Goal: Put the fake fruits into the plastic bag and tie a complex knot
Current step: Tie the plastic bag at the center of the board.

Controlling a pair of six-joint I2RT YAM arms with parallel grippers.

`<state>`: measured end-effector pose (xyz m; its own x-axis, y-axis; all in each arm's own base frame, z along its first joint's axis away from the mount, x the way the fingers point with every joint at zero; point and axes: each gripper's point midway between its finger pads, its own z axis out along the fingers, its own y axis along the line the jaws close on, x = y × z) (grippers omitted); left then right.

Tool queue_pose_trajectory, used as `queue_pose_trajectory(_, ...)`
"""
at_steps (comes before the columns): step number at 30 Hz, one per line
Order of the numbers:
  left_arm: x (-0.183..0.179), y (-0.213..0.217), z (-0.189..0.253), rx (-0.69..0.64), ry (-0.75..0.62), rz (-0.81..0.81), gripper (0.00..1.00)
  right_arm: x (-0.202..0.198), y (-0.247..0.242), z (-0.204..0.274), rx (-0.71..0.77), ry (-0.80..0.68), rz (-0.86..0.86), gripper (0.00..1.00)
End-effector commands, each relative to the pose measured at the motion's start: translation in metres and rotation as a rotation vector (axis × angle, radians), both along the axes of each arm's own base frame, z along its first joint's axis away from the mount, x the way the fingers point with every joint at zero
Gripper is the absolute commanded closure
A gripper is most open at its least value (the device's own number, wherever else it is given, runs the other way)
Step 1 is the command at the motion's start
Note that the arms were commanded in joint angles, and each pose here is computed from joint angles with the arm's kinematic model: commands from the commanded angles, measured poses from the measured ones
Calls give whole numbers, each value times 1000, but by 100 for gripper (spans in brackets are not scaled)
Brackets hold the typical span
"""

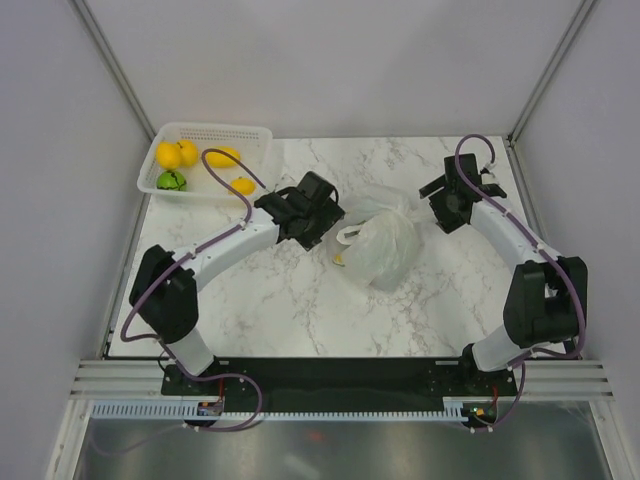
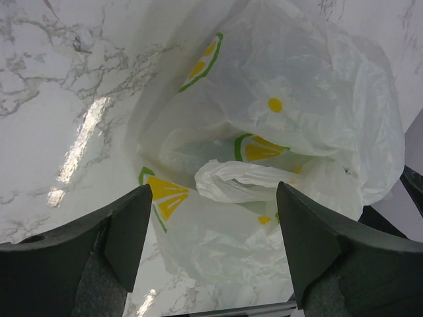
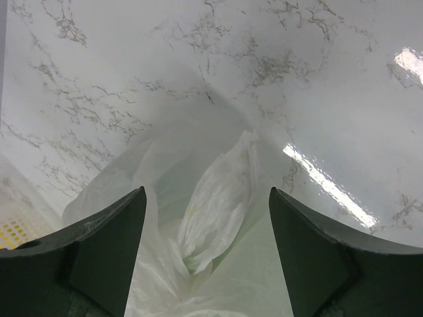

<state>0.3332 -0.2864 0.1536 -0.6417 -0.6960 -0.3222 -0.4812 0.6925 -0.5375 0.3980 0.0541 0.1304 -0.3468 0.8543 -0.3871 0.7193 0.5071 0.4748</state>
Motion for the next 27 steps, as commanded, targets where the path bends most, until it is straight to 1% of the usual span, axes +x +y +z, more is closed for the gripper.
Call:
queue_pose_trajectory(1, 24, -17, 15, -88, -59, 120, 17, 20, 1, 4, 22, -52, -34, 18)
queue_pose_trajectory(2, 25, -19, 14, -88, -58, 121, 18, 20, 2, 5, 24, -56, -32, 18)
queue_pose_trajectory(3, 26, -21, 11, -79, -62, 123, 18, 21, 2, 4, 26, -56, -30, 22)
queue_pose_trajectory(4, 26, -27, 14, -84, -73, 115, 22, 22, 1, 5, 23, -63, -31, 24)
queue_pose_trajectory(5, 27, -28, 14, -81, -75, 112, 22, 23, 1, 5, 19, -63, -33, 25)
queue_pose_trajectory(8, 27, -37, 9, -92, -61, 102, 22, 25, -1, 3, 2, -63, -29, 25)
queue_pose_trajectory(11, 19, -45, -1, -114, -21, 112, 21, 25, -1, 2, -5, -59, -19, 23)
queue_pose_trajectory(15, 19, -50, -4, -99, -34, 117, 22, 27, -2, 4, -11, -68, -14, 26)
queue_pose_trajectory(19, 22, -45, 6, -84, -71, 120, 25, 29, -2, 10, -20, -84, -6, 28)
queue_pose_trajectory(20, 22, -42, 15, -81, -94, 115, 25, 29, -2, 10, -21, -84, -5, 28)
queue_pose_trajectory(22, 22, -32, 19, -61, -116, 137, 25, 28, -2, 11, -23, -86, -3, 29)
queue_pose_trajectory(23, 22, -30, 28, -76, -132, 148, 26, 29, -2, 12, -22, -89, -3, 29)
queue_pose_trajectory(27, 26, -33, 40, -96, -154, 158, 26, 27, -3, 6, -22, -75, -7, 30)
